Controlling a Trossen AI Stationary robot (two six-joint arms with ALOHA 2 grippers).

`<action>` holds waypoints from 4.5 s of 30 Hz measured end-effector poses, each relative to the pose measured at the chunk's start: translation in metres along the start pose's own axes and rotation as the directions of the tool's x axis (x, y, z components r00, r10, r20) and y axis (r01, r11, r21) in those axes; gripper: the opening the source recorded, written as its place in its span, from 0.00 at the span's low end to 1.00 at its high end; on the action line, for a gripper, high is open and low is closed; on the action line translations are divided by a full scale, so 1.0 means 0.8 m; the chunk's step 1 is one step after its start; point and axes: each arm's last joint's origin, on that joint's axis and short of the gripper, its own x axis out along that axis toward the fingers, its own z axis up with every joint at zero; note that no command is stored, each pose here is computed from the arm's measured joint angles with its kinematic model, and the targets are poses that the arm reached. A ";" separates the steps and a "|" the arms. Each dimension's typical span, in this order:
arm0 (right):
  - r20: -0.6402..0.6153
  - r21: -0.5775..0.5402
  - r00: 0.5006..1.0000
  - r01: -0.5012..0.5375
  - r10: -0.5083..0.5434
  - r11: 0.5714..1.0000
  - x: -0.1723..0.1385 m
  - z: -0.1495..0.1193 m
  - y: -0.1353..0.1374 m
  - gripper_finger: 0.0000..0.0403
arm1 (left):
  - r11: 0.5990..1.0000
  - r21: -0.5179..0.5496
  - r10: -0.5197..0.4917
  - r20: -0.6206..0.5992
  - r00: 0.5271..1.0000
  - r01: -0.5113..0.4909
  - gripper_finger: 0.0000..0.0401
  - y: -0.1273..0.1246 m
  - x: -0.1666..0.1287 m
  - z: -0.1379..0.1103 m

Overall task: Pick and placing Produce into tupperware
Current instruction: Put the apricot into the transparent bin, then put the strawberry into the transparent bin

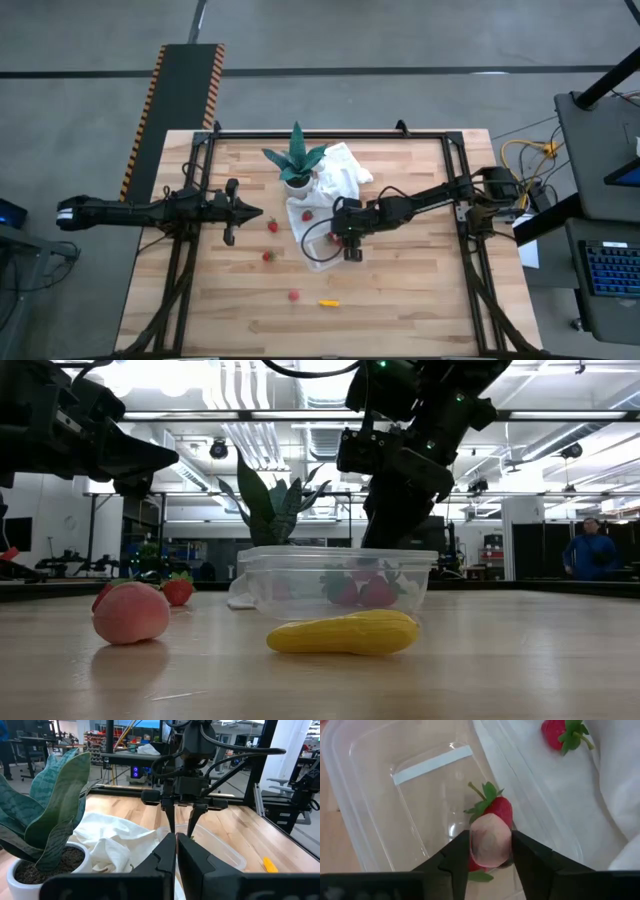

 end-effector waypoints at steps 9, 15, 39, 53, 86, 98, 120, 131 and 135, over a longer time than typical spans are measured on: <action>0.024 -0.009 1.000 -0.002 0.002 1.000 -0.007 0.013 0.001 0.47 | 1.000 0.000 0.000 0.000 1.000 0.000 0.00 0.000 0.000 0.000; 0.041 0.014 0.999 -0.012 0.011 1.000 -0.038 0.041 0.006 0.48 | 1.000 -0.001 0.000 0.000 1.000 0.000 0.00 0.000 0.000 0.000; 0.334 -0.230 0.935 -0.040 0.118 0.972 -0.241 0.021 0.079 0.44 | 0.999 -0.050 -0.004 0.000 1.000 0.004 0.00 0.000 0.000 0.000; 0.546 -0.192 0.837 0.089 0.030 0.977 -0.301 -0.066 0.070 0.32 | 0.999 -0.049 -0.005 -0.001 1.000 0.004 0.00 0.000 0.000 0.000; 0.826 0.064 0.511 0.333 -0.237 0.941 -0.177 -0.152 0.012 0.42 | 0.991 0.080 0.093 0.155 0.984 -0.106 0.18 0.001 0.017 0.048; 0.822 0.084 0.473 0.453 -0.319 0.888 -0.187 -0.135 -0.005 0.43 | 0.990 0.099 0.094 0.082 0.992 -0.101 0.45 -0.002 0.087 0.094; 0.796 0.119 0.456 0.526 -0.397 0.842 -0.186 -0.133 -0.024 0.42 | 0.981 -0.051 0.145 -0.431 0.891 -0.184 0.45 0.002 0.075 0.055; 0.796 0.120 0.456 0.524 -0.397 0.843 -0.186 -0.133 -0.024 0.42 | 0.927 -0.144 0.208 -0.570 0.795 -0.346 0.45 0.008 0.058 0.037; 0.796 0.120 0.456 0.524 -0.397 0.843 -0.186 -0.133 -0.024 0.41 | 0.911 -0.129 0.227 -0.635 0.738 -0.391 0.45 0.013 0.060 0.024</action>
